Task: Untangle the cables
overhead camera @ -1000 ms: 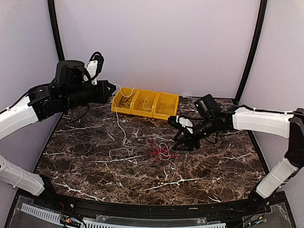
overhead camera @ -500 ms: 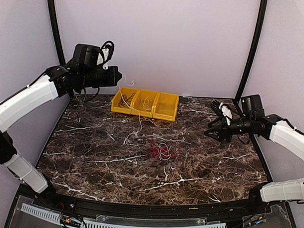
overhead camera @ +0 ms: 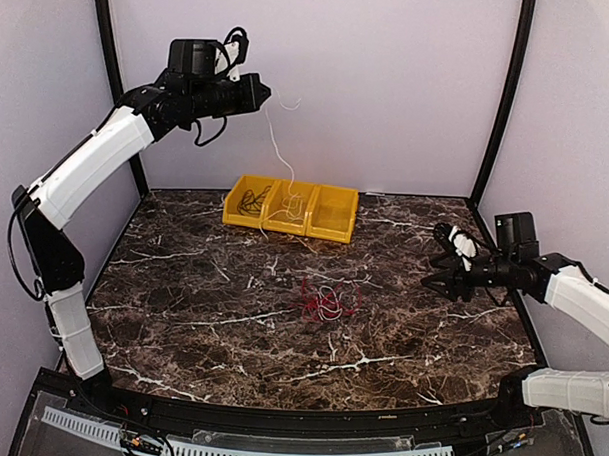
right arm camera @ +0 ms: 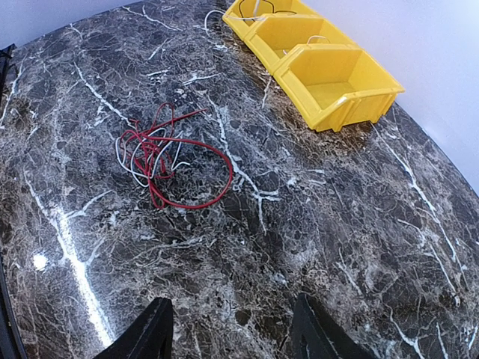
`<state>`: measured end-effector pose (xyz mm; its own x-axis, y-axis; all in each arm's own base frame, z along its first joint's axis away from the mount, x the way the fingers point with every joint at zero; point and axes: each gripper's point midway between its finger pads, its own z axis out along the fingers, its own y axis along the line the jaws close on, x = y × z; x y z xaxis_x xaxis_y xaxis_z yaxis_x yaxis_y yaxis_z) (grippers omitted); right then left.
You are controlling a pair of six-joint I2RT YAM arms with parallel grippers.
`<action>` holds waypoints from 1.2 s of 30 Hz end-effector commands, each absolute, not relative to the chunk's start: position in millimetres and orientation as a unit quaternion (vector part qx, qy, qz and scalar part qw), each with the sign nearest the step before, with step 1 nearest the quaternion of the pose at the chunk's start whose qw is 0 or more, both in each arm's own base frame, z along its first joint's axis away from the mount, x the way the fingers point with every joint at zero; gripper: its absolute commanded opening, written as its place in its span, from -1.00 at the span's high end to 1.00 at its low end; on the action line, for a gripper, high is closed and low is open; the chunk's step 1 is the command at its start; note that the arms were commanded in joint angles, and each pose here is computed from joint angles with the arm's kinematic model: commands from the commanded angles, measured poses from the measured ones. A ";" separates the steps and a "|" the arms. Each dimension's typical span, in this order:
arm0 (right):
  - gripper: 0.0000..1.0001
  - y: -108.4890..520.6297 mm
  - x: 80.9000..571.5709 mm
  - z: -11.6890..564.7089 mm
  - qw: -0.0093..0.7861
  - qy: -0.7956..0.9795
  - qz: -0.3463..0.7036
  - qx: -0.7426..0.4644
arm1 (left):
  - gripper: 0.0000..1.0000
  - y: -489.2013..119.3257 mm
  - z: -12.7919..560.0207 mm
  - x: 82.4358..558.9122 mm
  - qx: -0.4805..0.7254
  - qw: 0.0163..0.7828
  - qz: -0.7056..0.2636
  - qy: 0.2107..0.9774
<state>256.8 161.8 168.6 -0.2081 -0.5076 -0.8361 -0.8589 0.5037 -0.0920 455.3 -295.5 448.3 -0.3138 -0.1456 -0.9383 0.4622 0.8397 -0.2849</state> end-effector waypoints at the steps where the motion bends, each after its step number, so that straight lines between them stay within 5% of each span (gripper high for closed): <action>1: -0.14 160.5 264.0 173.6 0.455 0.737 0.183 -0.466 | 1.00 -302.7 471.4 474.0 0.118 0.605 -0.280 0.736; 19: -0.14 156.9 268.6 163.5 0.445 0.746 0.169 -0.466 | 0.93 -292.7 488.5 542.6 0.102 0.710 -0.258 0.648; 36: -0.15 155.1 270.0 156.1 0.436 0.752 0.165 -0.466 | 1.00 -308.5 345.6 563.4 0.126 0.610 -0.234 0.746</action>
